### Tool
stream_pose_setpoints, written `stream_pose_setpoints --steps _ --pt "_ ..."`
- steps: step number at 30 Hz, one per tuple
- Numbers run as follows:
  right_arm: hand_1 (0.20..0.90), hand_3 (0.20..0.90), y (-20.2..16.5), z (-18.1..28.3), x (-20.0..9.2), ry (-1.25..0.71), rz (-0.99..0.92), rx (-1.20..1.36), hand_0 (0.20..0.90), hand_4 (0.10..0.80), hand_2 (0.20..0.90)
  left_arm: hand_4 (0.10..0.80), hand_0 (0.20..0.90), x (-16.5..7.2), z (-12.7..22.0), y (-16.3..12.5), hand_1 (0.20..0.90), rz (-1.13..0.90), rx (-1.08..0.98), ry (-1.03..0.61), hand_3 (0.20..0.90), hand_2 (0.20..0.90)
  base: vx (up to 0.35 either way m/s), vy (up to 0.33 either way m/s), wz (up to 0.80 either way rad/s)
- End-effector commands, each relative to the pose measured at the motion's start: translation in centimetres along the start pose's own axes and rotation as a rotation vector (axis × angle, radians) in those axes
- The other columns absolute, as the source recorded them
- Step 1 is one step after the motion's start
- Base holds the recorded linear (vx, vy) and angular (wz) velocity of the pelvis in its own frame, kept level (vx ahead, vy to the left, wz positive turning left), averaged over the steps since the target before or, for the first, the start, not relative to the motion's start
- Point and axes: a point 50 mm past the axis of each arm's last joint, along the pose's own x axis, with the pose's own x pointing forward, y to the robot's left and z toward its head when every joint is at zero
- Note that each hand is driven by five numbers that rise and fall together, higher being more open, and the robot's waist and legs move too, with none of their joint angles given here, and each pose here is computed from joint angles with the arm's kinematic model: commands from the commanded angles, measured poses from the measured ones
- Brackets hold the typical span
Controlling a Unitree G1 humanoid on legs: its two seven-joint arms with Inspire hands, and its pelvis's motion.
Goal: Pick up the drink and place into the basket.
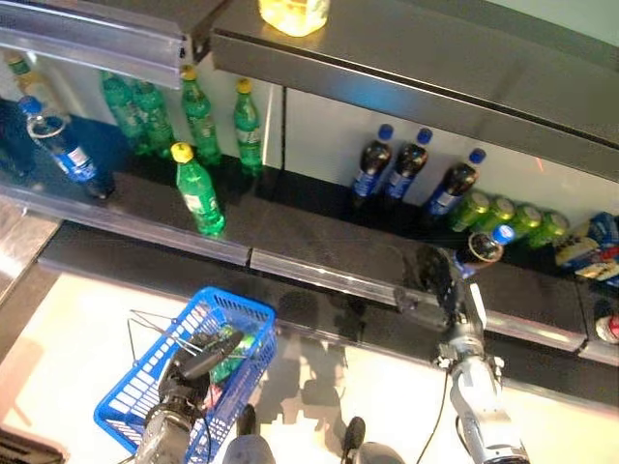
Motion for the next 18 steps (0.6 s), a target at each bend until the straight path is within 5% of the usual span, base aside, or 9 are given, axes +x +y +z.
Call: stream_pose_setpoints --steps 1,18 --pt "0.9 0.9 -3.3 0.3 -0.5 -0.066 -0.127 0.034 0.9 0.8 0.9 0.1 0.3 1.3 8.5 -3.4 0.3 -0.148 0.007 -0.483 0.2 0.3 -0.019 0.001 -0.1" --pt "0.9 0.9 -8.3 -11.1 -5.3 0.512 -0.276 -0.046 0.9 0.8 0.9 0.1 0.3 1.6 0.5 4.4 0.3 0.198 0.105 -0.078 0.2 0.3 -0.005 0.0 -0.11"
